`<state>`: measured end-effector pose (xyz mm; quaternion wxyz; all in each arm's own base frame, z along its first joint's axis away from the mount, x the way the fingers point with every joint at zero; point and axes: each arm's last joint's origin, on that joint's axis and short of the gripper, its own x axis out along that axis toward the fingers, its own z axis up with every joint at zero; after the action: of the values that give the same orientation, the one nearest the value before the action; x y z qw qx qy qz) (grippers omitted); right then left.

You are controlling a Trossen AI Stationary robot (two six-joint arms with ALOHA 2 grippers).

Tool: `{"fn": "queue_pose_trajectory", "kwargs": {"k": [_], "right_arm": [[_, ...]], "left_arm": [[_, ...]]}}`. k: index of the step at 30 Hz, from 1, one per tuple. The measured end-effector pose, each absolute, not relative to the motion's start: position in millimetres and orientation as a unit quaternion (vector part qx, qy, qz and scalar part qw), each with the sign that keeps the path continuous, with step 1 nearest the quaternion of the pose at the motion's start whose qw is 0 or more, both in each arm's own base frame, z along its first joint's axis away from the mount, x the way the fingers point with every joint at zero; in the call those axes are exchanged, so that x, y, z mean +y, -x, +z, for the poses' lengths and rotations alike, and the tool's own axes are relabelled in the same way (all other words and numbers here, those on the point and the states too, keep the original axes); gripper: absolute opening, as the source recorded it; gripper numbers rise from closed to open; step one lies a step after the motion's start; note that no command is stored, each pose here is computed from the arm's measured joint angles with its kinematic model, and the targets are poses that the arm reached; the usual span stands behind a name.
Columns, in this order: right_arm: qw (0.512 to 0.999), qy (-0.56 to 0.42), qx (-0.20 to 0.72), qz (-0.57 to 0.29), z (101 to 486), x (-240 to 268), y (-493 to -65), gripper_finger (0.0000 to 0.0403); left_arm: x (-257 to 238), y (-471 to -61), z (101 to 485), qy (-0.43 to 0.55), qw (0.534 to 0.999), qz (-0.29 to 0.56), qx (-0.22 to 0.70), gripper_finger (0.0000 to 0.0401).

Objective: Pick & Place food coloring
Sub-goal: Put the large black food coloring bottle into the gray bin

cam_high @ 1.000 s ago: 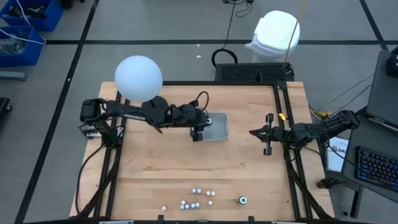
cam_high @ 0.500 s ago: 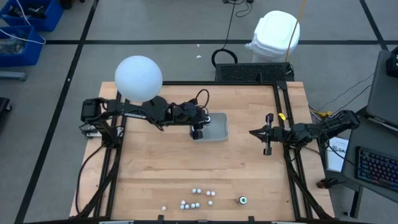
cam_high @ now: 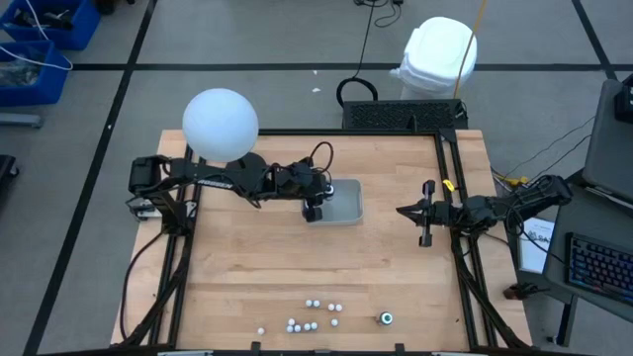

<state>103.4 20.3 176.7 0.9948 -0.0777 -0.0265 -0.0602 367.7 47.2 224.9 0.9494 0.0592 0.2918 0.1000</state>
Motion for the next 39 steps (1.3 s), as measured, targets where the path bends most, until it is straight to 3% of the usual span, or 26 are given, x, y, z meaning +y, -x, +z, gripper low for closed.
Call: {"fn": "queue_pose_trajectory", "kwargs": {"k": [24,39], "right_arm": [[0.995,0.072,-0.027,-0.059,176.7,20.3,-103.4,0.0],[0.995,0.073,-0.023,-0.058,176.0,20.4,-103.7,0.0]], "left_arm": [[43.9,-365.6,221.3,-0.055,0.943,0.098,0.312,0.0124],[44.5,-374.4,201.6,-0.021,0.936,0.15,0.319,0.0124]]}}
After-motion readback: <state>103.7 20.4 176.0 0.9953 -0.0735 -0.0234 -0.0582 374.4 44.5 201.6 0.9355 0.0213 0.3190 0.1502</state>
